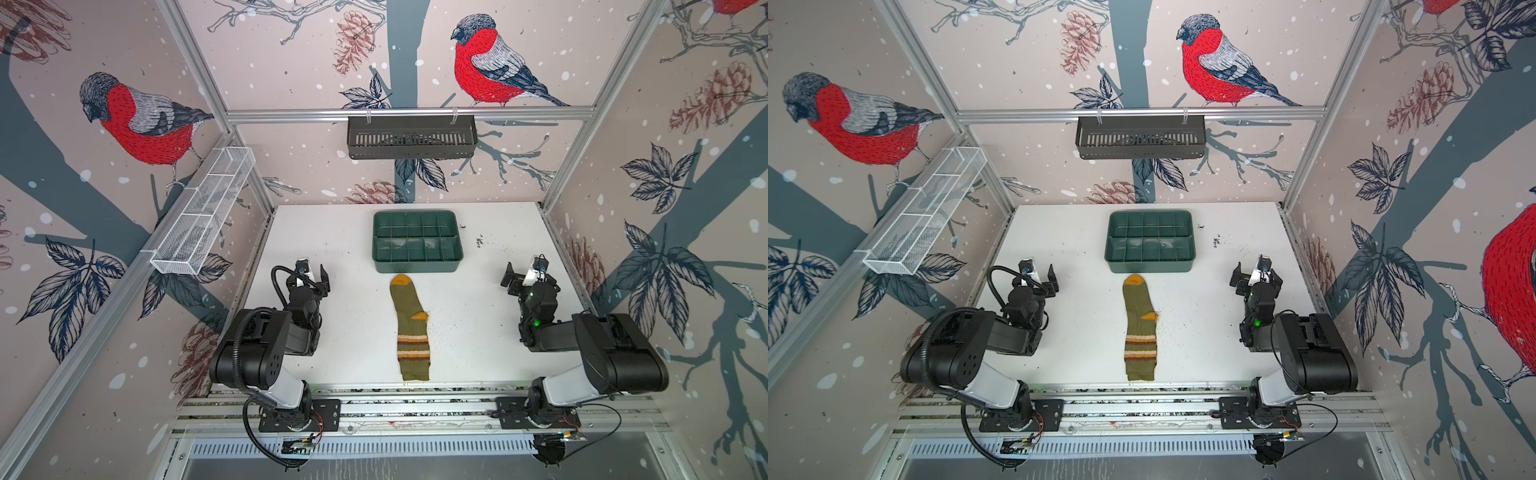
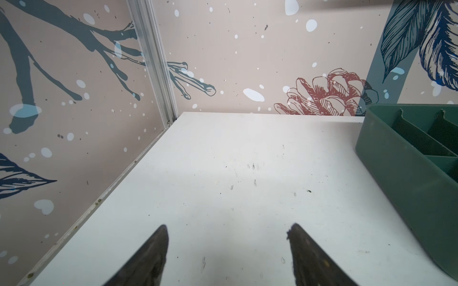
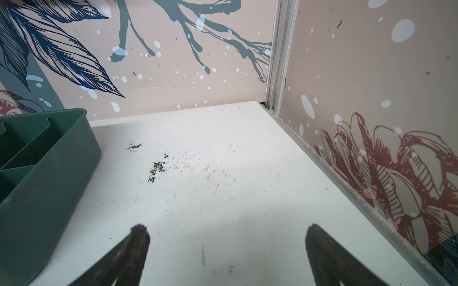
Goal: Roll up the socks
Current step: 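Reach the left gripper to the sock's middle while the right gripper reaches the striped cuff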
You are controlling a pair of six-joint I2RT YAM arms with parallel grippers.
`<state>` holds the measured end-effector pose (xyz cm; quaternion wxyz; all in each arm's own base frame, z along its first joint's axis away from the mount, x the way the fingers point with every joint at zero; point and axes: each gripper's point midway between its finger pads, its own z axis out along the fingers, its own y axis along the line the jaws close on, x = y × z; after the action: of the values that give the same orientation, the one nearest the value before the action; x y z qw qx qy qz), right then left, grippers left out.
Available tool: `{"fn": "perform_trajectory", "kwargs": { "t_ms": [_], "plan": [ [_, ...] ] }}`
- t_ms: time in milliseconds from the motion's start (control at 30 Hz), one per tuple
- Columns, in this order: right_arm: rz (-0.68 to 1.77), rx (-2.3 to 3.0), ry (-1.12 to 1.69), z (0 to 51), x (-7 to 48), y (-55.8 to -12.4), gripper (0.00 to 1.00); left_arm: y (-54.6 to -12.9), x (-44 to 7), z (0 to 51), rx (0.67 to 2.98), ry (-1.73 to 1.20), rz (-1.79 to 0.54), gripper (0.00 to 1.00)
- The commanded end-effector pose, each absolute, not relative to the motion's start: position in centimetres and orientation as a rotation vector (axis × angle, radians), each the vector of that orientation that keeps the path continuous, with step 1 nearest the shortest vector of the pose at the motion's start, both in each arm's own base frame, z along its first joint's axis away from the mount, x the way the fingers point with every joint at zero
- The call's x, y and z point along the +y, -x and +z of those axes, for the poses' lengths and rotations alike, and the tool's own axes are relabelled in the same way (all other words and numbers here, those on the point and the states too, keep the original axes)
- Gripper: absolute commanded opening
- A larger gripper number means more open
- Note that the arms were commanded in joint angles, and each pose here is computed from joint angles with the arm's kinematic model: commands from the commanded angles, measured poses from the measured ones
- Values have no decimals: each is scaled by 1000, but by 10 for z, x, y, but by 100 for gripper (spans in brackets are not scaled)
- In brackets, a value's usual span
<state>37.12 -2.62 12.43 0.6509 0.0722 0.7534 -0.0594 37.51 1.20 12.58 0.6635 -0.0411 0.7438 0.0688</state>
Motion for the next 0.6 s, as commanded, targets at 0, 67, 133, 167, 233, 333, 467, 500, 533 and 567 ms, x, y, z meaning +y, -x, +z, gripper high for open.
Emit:
{"fn": "perform_trajectory", "kwargs": {
  "t_ms": [0, 67, 133, 167, 233, 333, 467, 500, 533, 567],
  "plan": [
    [-125, 1707, -161, 126, -25, -373, 100, -377, 9, 130, 1668, 84, 122, 64],
    [-108, 1707, -148, 127, -24, -373, 90, -376, 12, 139, 1650, 99, 136, 56],
    [-107, 1689, -134, 142, -23, -382, 83, -371, 16, 157, 1634, 132, 162, 51],
    [-101, 1769, -111, 140, -19, -391, 81, -367, 17, 172, 1614, 149, 172, 51],
    [-70, 1834, -128, 157, -17, -407, 76, -361, 4, 201, 1591, 116, 116, 50],
    [58, 1883, -58, 187, 12, -420, 73, -350, -28, 244, 1599, 95, -61, 45],
    [134, 2043, 173, 200, 90, -410, 72, -325, -64, 276, 1625, 77, -223, 41],
    [131, 2072, 231, 199, 109, -402, 72, -320, -70, 278, 1649, 68, -250, 40],
    [124, 2103, 304, 196, 131, -390, 73, -316, -80, 278, 1684, 47, -287, 40],
    [110, 2132, 359, 193, 150, -377, 73, -311, -92, 277, 1721, 15, -325, 38]
  ]
}}
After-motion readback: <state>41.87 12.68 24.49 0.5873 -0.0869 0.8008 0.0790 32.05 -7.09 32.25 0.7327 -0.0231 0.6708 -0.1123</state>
